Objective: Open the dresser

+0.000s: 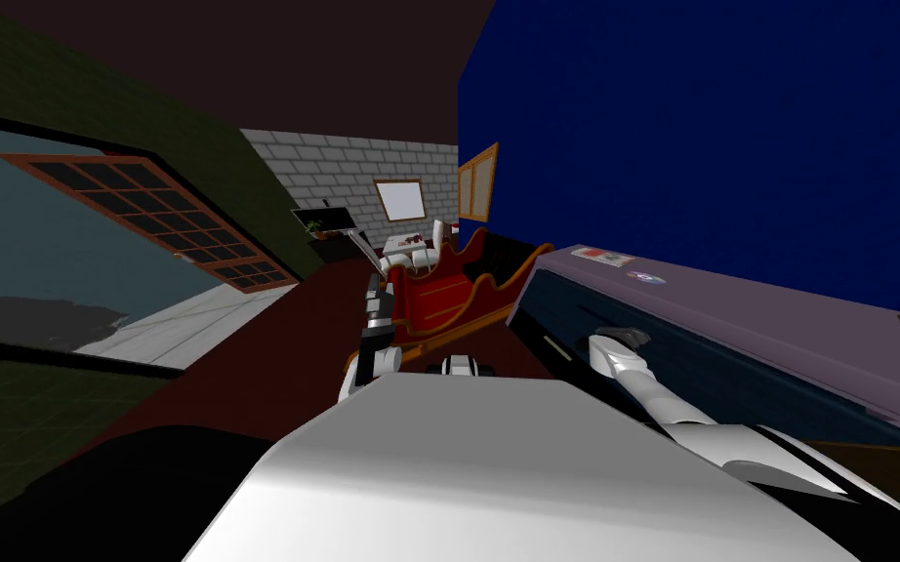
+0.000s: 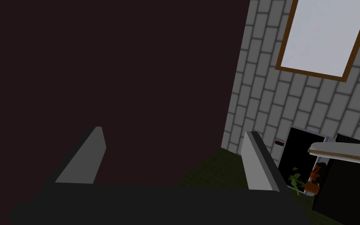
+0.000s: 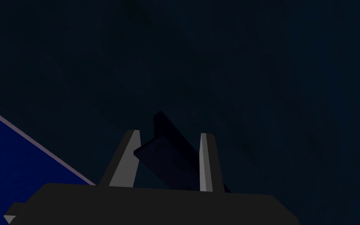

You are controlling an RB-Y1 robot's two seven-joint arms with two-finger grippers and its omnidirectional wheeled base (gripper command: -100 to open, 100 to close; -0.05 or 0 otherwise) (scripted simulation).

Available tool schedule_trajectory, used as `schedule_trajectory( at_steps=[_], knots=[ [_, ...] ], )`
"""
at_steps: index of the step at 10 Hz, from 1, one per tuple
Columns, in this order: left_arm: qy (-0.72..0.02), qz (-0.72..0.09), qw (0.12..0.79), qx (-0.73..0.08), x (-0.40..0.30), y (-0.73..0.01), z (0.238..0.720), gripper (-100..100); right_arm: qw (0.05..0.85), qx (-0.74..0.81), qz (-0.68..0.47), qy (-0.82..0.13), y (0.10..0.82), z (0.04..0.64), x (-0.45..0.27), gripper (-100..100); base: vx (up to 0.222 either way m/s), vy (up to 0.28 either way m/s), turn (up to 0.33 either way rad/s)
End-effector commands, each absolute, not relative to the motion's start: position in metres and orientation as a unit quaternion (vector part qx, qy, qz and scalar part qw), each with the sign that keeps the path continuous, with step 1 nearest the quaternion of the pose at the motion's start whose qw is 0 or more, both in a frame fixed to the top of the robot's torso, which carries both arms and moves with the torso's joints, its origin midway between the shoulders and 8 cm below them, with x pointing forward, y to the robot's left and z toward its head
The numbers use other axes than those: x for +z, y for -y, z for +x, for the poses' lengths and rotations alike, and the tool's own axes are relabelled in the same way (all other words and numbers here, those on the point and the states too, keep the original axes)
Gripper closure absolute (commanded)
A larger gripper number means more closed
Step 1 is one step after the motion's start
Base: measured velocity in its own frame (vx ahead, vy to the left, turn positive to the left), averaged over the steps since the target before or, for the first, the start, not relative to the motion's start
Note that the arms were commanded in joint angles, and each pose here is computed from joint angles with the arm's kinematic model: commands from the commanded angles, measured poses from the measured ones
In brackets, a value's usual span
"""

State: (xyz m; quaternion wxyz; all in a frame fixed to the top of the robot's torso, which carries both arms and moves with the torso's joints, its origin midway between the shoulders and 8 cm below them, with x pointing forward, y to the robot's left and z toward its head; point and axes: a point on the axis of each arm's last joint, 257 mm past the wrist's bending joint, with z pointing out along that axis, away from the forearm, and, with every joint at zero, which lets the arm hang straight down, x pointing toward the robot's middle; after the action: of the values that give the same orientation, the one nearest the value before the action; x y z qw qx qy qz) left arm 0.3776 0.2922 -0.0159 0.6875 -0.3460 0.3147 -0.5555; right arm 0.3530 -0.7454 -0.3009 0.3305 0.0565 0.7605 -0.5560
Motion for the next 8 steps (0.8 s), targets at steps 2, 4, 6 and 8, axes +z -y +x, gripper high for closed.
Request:
schedule_trajectory(
  at_steps=[2, 4, 6, 8],
  knots=[
    [-0.315, -0.346, 0.688, -0.555, -0.016, -0.292, 0.378, 0, 0.364, -0.539, 0.028, -0.759, 0.716, 0.395, -0.295, 100, 0.060, 0.041, -0.132],
    [-0.315, -0.346, 0.688, -0.556, -0.016, -0.292, 0.378, 0, 0.358, -0.539, 0.029, -0.762, 0.721, 0.389, -0.298, 100, -0.032, 0.049, -0.030],
    [-0.315, -0.346, 0.687, -0.556, -0.016, -0.292, 0.378, 0, 0.363, -0.535, 0.027, -0.762, 0.717, 0.395, -0.297, 100, -0.068, 0.147, 0.006],
    [-0.315, -0.346, 0.687, -0.556, -0.016, -0.292, 0.378, 0, 0.351, -0.542, 0.031, -0.763, 0.726, 0.381, -0.302, 100, -0.023, 0.082, -0.018]
  ],
)
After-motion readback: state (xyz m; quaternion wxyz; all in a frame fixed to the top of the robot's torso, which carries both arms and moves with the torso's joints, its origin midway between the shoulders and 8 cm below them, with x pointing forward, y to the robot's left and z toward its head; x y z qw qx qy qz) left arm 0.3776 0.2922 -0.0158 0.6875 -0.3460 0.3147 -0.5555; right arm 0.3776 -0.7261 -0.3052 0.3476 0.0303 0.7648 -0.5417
